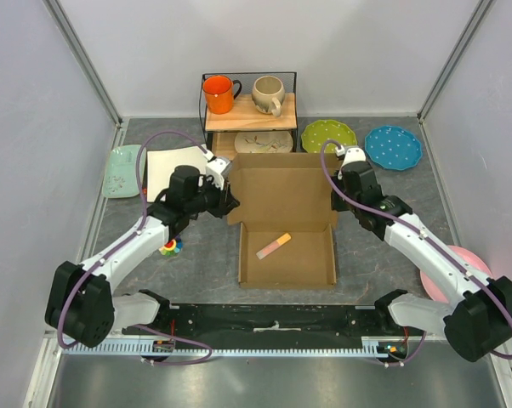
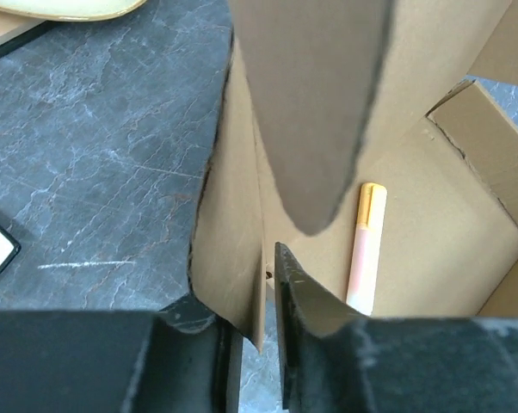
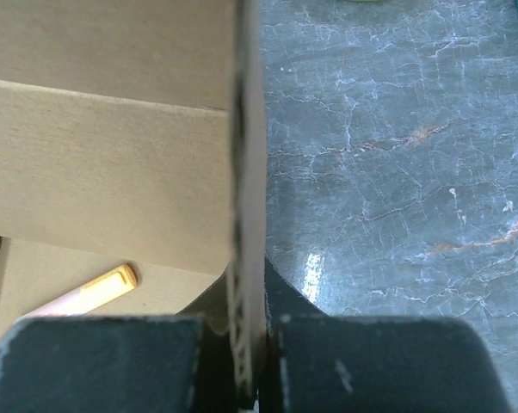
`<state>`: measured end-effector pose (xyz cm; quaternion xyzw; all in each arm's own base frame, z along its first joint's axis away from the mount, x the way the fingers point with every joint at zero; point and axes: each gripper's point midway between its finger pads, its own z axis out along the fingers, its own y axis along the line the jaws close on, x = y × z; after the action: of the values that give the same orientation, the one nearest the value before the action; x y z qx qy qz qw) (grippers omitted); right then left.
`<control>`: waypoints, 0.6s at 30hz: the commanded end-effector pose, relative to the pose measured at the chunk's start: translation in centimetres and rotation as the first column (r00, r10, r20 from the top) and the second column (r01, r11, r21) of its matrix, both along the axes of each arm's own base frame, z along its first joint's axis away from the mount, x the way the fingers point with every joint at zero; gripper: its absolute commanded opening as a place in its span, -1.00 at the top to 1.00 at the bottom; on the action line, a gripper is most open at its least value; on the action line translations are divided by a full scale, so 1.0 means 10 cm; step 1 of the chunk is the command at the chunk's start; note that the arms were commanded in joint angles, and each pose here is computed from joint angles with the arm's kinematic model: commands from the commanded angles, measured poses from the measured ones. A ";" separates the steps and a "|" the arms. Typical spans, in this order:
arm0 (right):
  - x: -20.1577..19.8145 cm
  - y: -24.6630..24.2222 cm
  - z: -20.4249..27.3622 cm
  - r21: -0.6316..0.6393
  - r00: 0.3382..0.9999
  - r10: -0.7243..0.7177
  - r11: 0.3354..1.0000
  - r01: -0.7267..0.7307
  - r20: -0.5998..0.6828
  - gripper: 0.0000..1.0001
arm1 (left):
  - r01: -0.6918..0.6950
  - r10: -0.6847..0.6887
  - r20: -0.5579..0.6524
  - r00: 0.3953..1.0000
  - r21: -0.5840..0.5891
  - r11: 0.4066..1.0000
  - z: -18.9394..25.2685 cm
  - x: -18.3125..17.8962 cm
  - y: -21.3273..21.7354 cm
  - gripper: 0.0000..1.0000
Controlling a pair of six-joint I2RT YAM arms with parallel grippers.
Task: Fold the paper box
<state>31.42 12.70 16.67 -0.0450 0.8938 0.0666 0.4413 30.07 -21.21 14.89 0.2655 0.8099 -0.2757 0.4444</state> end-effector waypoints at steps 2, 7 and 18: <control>0.01 0.00 0.10 -0.008 0.999 -0.009 1.000 0.009 0.048 1.00 | -0.037 0.036 0.051 0.998 0.026 0.999 0.39 0.10 0.06 0.35; -0.01 0.01 0.11 -0.015 0.998 -0.004 1.000 0.005 0.055 1.00 | -0.062 0.059 0.061 0.996 0.036 0.997 0.52 0.14 0.09 0.17; -0.04 0.07 0.13 -0.013 0.998 0.014 1.000 -0.013 0.059 1.00 | -0.010 0.011 0.124 0.992 -0.008 1.000 0.56 0.15 -0.01 0.68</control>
<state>30.91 13.29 16.91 -0.0549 0.8902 0.0609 0.4482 31.53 -20.58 19.12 0.2571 0.8081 -0.2463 0.4693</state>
